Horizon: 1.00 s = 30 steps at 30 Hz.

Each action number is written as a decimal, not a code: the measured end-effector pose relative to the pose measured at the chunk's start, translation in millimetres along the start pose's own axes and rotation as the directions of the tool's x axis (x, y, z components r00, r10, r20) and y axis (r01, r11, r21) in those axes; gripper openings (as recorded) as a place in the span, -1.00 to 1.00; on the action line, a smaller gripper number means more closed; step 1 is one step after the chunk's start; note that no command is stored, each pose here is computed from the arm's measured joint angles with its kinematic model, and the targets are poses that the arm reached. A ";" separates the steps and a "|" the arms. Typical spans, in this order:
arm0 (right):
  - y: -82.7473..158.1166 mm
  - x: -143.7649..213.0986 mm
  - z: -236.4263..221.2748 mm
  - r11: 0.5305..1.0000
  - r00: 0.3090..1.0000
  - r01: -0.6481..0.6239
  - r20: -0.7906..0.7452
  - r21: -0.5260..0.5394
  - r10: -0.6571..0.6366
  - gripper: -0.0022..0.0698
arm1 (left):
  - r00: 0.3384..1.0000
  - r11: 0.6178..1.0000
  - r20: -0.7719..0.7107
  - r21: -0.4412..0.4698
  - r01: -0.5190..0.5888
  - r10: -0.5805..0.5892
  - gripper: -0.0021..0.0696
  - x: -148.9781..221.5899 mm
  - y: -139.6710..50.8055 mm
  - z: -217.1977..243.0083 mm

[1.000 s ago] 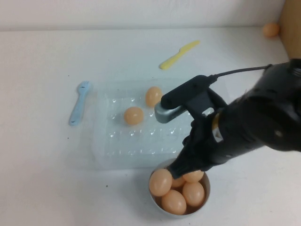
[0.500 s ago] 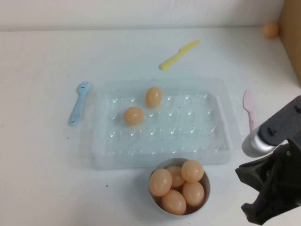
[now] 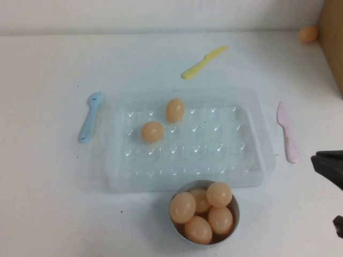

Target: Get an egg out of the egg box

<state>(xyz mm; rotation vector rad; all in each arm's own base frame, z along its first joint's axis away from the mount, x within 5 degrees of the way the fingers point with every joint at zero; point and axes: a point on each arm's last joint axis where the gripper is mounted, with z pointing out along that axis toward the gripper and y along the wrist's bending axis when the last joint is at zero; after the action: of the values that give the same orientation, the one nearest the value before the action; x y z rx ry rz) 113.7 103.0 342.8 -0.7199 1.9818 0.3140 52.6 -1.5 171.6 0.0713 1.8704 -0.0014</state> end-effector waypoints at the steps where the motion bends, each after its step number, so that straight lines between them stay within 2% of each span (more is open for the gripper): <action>1: -3.8 3.0 -2.1 1.000 1.000 -0.010 0.018 0.015 0.010 -0.99 | 1.000 1.000 0.000 0.000 0.000 0.000 -0.95 0.0 0.0 0.0; 6: -24.4 29.0 -7.2 0.990 0.989 -0.082 0.136 0.115 0.066 -0.99 | 1.000 1.000 0.000 0.000 0.000 0.000 -0.95 0.0 0.0 0.0; 12: -36.6 88.3 -13.9 0.957 0.951 -0.169 0.295 0.234 0.096 -0.99 | 1.000 1.000 0.000 0.000 0.000 0.000 -0.95 0.0 0.0 0.0; 20: -35.8 170.5 -14.9 0.851 0.873 -0.322 0.477 0.414 0.098 -0.99 | 1.000 1.000 0.000 0.000 0.000 0.000 -0.95 0.0 0.0 0.0; 24: -36.8 176.1 -22.2 0.793 0.836 -0.363 0.547 0.490 0.045 -0.99 | 1.000 1.000 0.000 0.000 0.000 0.000 -0.95 0.0 0.0 0.0; 30: -37.1 174.0 -24.5 0.782 0.821 -0.371 0.570 0.501 0.025 -0.99 | 1.000 1.000 0.000 0.000 0.000 0.000 -0.95 0.0 0.0 0.0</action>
<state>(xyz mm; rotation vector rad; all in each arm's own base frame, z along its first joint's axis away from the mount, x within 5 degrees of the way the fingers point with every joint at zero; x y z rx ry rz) 56.5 -0.6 207.6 0.0205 1.4735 -0.0040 52.6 -1.5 171.6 0.0713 1.8704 -0.0014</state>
